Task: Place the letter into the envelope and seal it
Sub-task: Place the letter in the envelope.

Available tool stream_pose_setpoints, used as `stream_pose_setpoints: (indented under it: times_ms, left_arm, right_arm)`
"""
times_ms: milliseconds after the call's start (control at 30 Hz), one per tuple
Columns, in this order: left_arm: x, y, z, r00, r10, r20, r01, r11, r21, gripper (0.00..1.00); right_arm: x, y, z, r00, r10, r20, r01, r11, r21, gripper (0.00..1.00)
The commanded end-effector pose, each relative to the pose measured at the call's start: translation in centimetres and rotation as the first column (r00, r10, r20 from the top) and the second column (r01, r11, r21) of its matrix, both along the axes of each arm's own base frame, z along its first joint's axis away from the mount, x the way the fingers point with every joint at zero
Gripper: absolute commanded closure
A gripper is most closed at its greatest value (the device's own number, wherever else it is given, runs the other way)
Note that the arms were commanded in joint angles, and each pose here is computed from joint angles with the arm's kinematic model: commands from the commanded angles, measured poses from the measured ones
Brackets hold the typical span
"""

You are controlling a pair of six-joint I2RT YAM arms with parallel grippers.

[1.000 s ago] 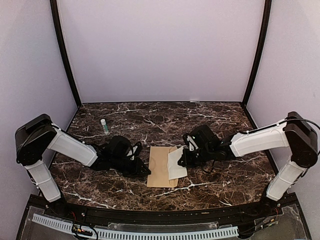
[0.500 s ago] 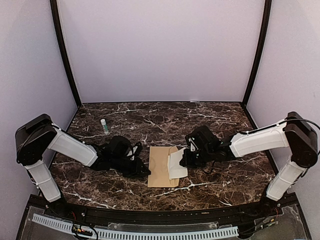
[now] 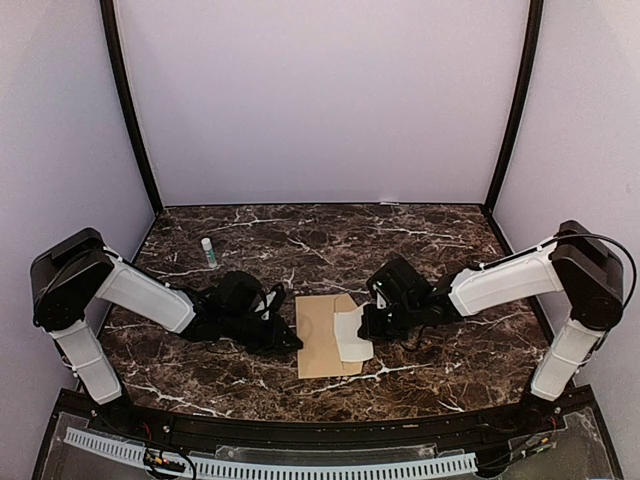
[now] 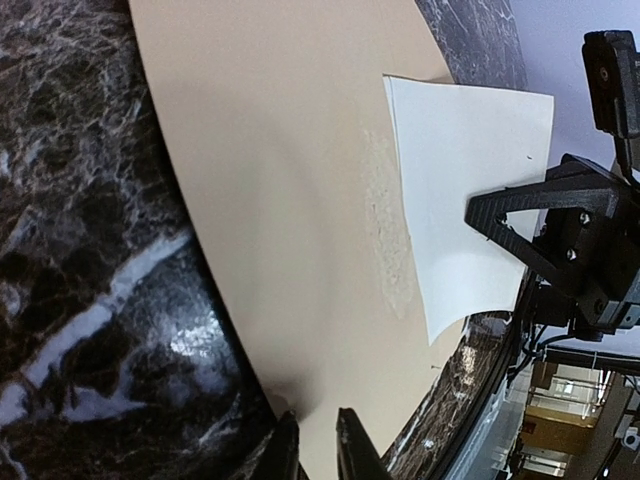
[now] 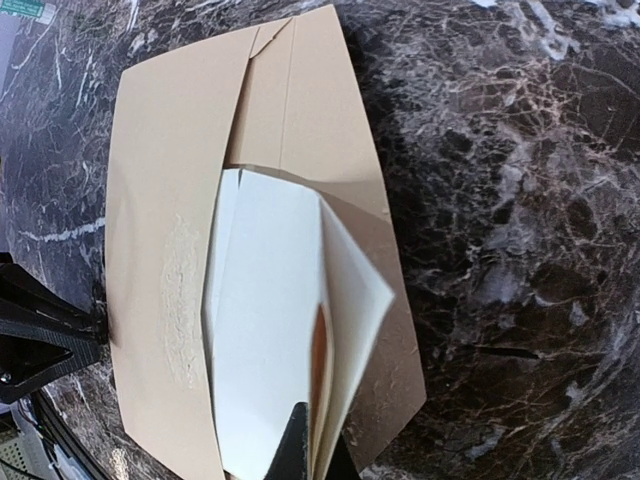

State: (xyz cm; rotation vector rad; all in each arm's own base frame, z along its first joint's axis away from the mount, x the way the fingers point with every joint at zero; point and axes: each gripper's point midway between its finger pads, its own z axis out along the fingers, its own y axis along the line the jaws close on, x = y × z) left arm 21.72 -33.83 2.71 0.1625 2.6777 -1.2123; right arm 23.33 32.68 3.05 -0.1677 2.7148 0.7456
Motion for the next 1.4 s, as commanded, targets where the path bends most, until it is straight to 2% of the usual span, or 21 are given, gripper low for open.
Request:
stream_pose_setpoints:
  times_ms: [0,1167,1267,1367]
  left_arm:
    - [0.0,-0.1,0.1,1.0,-0.005,-0.001,0.005,1.0,-0.018,0.86]
    - [0.1,-0.5,-0.4,1.0,-0.015,-0.012,0.015,1.0,-0.019,0.86]
    - [0.2,-0.4,-0.3,1.0,-0.008,-0.007,0.008,1.0,-0.013,0.84]
    - [0.6,-0.6,0.3,1.0,-0.013,0.012,0.013,1.0,-0.007,0.77]
  right_arm:
    - [0.1,1.3,0.6,1.0,0.028,0.008,-0.028,0.999,0.015,1.0]
    - [-0.2,4.1,1.4,0.99,0.143,0.018,-0.144,0.984,0.101,1.0]
    - [-0.3,4.0,1.7,0.989,0.143,0.019,-0.145,0.985,0.089,0.99]
    - [-0.1,3.8,2.3,0.99,0.14,0.036,-0.142,0.986,0.085,0.93]
